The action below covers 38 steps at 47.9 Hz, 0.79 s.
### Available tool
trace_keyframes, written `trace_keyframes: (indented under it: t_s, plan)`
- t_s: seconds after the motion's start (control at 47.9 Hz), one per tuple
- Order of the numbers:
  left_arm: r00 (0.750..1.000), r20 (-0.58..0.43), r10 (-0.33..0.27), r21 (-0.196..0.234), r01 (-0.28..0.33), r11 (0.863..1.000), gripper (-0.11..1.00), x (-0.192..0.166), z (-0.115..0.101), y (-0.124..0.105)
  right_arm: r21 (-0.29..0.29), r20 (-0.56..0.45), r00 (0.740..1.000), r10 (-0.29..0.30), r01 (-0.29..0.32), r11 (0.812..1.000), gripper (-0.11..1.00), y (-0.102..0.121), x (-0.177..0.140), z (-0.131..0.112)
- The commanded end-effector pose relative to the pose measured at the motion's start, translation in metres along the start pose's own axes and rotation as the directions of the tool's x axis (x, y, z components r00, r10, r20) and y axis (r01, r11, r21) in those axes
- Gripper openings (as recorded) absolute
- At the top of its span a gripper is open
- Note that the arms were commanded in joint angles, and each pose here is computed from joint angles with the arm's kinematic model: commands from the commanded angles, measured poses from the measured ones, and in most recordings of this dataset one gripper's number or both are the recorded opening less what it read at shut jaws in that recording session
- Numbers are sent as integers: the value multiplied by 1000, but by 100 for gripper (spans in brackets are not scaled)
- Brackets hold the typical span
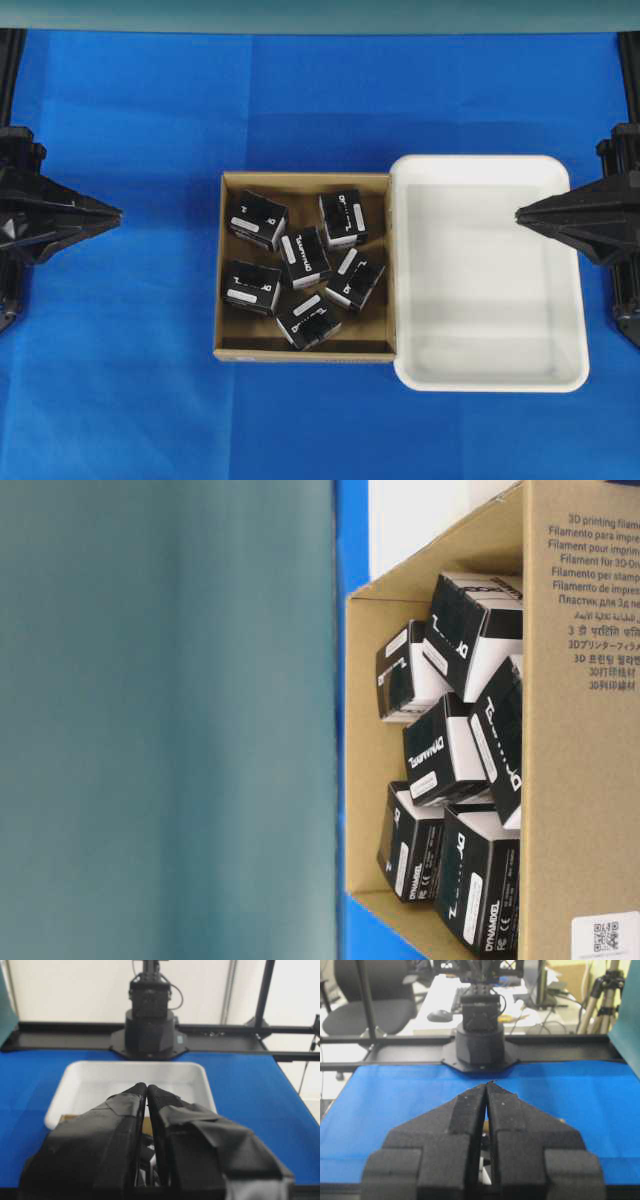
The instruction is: Pick a box that is randomly placed inside the cardboard box.
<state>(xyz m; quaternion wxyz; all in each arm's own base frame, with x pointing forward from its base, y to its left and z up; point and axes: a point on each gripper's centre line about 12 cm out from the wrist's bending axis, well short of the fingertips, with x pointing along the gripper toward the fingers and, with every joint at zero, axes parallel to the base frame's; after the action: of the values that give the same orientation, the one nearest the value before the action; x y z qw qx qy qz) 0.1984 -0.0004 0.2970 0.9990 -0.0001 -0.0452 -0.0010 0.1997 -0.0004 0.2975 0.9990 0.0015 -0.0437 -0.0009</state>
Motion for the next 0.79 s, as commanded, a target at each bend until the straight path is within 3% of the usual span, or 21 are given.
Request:
trace_keyframes:
  t_s: [0.0, 0.125, 0.209, 0.439, 0.773]
  plan:
    - [1000, -3, 2, 9, -2, 1000, 14, 3, 4, 1, 12, -2, 1000, -2, 2, 1000, 14, 0, 1, 0]
    - [999, -35, 1, 11, -1, 1000, 0, 3, 7, 1, 82, -78, 997, -11, 17, 996, 2, -1, 1, -6]
    - [998, -64, 2, 11, -1, 1000, -6, 3, 7, 1, 112, -142, 990, -7, 23, 993, 0, -1, 2, -8]
    - [995, -103, 3, 12, -2, 1000, -6, 4, 9, 1, 155, -278, 960, 4, 40, 987, 0, 1, 2, -6]
    - [994, -107, 5, 13, -3, 1000, -6, 4, 9, 1, 154, -305, 952, 6, 43, 987, 0, 1, 2, 0]
